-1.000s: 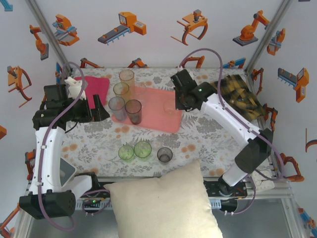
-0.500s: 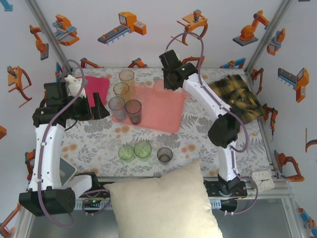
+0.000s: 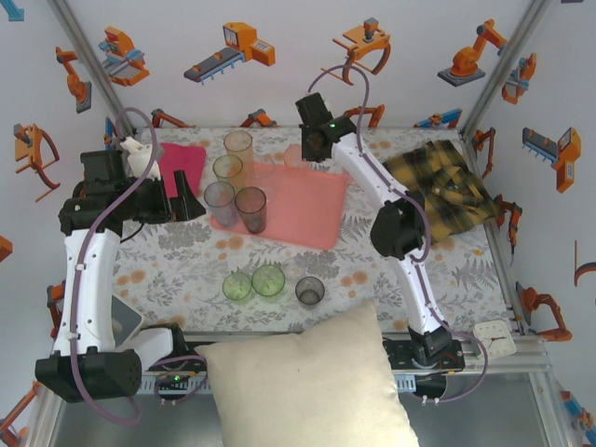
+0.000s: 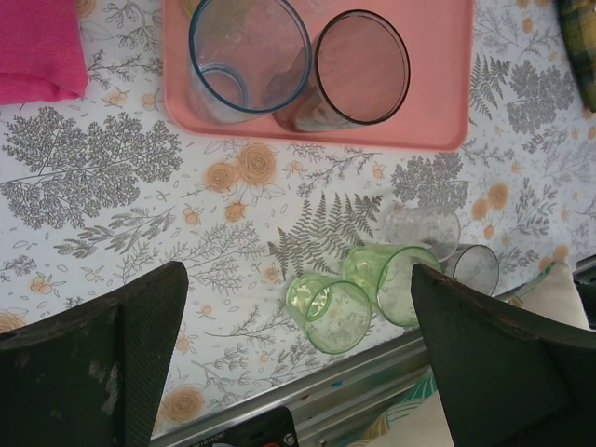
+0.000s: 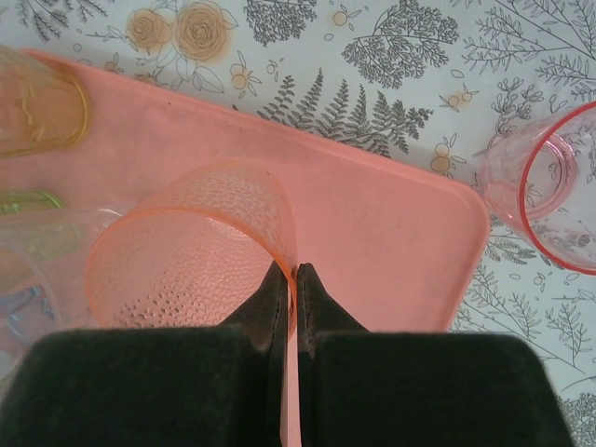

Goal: Place the glasses into the tray

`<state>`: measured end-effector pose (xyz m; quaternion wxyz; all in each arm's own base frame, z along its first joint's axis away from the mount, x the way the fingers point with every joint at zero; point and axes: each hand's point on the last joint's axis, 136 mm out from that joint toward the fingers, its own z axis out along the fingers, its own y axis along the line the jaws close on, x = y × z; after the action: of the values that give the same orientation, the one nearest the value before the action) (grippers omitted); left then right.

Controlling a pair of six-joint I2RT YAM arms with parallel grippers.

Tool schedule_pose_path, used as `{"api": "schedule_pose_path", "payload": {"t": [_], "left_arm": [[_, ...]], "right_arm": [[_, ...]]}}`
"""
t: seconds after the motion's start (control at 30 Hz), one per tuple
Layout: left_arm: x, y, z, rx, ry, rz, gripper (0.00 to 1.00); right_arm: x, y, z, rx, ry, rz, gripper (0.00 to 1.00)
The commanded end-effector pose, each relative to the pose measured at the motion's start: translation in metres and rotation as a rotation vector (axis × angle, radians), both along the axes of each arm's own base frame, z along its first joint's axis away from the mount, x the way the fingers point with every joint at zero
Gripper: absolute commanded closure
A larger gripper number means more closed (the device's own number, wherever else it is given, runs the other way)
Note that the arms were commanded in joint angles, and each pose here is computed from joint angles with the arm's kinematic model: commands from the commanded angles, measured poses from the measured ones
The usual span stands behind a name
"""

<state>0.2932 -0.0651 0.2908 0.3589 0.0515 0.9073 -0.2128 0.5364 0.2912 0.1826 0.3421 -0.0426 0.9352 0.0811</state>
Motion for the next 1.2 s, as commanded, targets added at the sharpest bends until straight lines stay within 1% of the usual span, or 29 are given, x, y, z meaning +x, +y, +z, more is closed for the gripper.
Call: {"api": "schedule_pose_path", "payload": {"t": [0.0,0.27,0.7,1.17], "left_arm": [[-0.002,-0.001,0.006,-0.007,-0.003,-0.017,0.03],[0.0,-0.001,0.005,-0.01,0.004,-0.012,0.03],[0.002,-0.001,0.003,-0.015,0.01,-0.014,0.03],[0.002,-0.001,0.003,-0.021,0.011,-0.013,0.03]], "right_arm": [[0.016,0.007,0.016,0.064,-0.068,-0.001,0.97],[0.029,0.018,0.003,0.113,-0.078,0.013,0.97],[0.036,0.036,-0.018,0.197,-0.05,0.026,0.96],[0.038,0.041,-0.031,0.215,-0.029,0.019,0.94]]}}
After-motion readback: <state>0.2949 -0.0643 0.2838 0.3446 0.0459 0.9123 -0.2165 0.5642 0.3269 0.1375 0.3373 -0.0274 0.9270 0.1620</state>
